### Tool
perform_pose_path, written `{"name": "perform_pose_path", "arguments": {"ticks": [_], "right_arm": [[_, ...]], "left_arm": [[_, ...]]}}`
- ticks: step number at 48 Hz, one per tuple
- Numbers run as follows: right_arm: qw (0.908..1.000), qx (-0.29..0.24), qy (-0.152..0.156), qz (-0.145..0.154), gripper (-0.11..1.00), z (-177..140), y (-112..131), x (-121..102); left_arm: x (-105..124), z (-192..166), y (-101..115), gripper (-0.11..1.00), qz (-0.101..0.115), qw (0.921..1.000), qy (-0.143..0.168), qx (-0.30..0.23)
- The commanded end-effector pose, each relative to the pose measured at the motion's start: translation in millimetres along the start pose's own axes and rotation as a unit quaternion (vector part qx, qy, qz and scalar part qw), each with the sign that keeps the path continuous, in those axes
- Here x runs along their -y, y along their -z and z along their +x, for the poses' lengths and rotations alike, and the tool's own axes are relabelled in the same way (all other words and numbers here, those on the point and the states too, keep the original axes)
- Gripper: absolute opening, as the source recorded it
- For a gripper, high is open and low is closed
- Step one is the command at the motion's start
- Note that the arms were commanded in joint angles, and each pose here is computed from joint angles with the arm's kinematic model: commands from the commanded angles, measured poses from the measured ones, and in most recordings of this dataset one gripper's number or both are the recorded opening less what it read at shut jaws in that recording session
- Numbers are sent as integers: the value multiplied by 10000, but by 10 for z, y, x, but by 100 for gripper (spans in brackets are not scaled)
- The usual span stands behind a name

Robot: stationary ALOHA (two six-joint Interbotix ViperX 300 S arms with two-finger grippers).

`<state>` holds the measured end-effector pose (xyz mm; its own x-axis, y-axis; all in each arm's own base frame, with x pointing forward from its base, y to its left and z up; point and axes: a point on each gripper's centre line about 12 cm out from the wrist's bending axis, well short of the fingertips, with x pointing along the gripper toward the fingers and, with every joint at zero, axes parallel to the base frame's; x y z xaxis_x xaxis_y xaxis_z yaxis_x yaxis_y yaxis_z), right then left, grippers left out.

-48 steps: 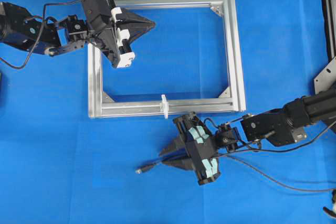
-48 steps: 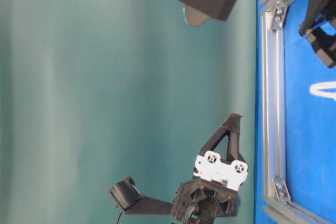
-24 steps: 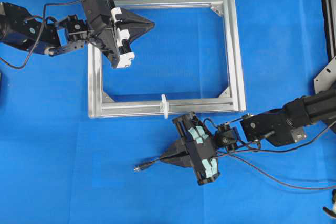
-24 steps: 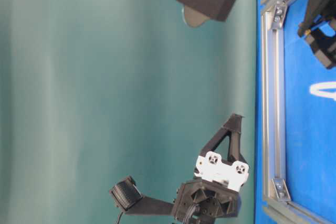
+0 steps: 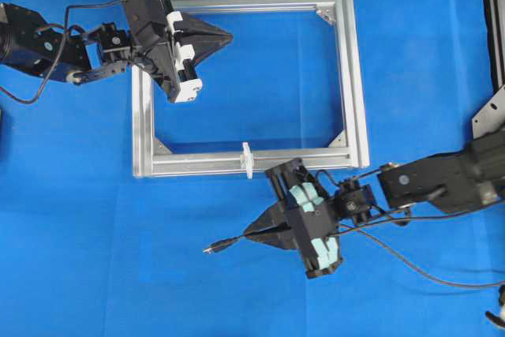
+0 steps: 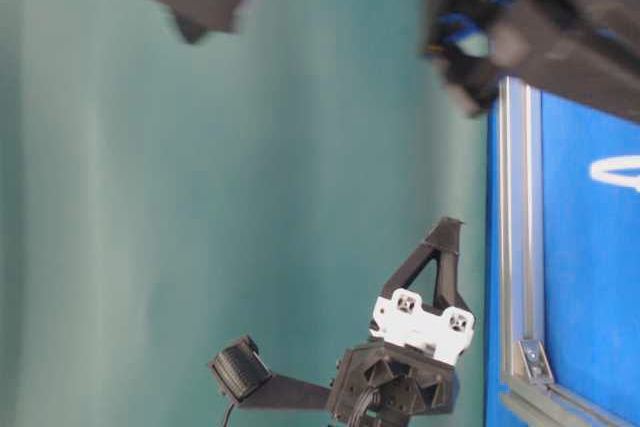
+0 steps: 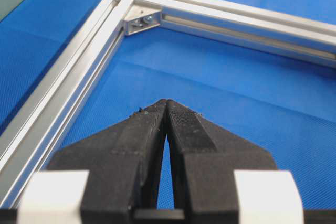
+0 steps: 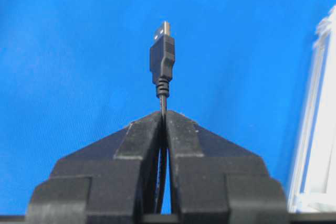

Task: Insert the wire through the string loop located in the center.
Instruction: 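Lift the cable with the right gripper and carry it toward the frame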

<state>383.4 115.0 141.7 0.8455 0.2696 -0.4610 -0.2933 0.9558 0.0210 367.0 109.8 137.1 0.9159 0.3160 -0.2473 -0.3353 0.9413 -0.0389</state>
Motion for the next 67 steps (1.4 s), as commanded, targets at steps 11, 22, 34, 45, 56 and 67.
{"name": "perform_pose_path", "arguments": {"ticks": [11, 22, 34, 45, 56, 67], "right_arm": [[9996, 291, -11, -36, -2, -183, -329, -23], [9996, 291, -11, -36, -2, -183, -329, -23], [9996, 284, -4, -32, -2, -179, -324, -17], [9996, 284, -4, -32, -2, -179, -324, -17], [9996, 268, -10, -36, -2, -180, -315, -23], [9996, 276, -10, -36, -2, -184, -320, -23]], "left_arm": [[15, -22, -150, 0, 10, 9998, 28, 222], [19, -25, -144, 0, 6, 9998, 30, 214], [20, -25, -144, 0, 12, 9998, 35, 214], [19, -25, -144, 0, 6, 9998, 30, 214], [25, -25, -144, 0, 8, 9998, 38, 213], [26, -25, -144, 0, 13, 9998, 43, 213]]}}
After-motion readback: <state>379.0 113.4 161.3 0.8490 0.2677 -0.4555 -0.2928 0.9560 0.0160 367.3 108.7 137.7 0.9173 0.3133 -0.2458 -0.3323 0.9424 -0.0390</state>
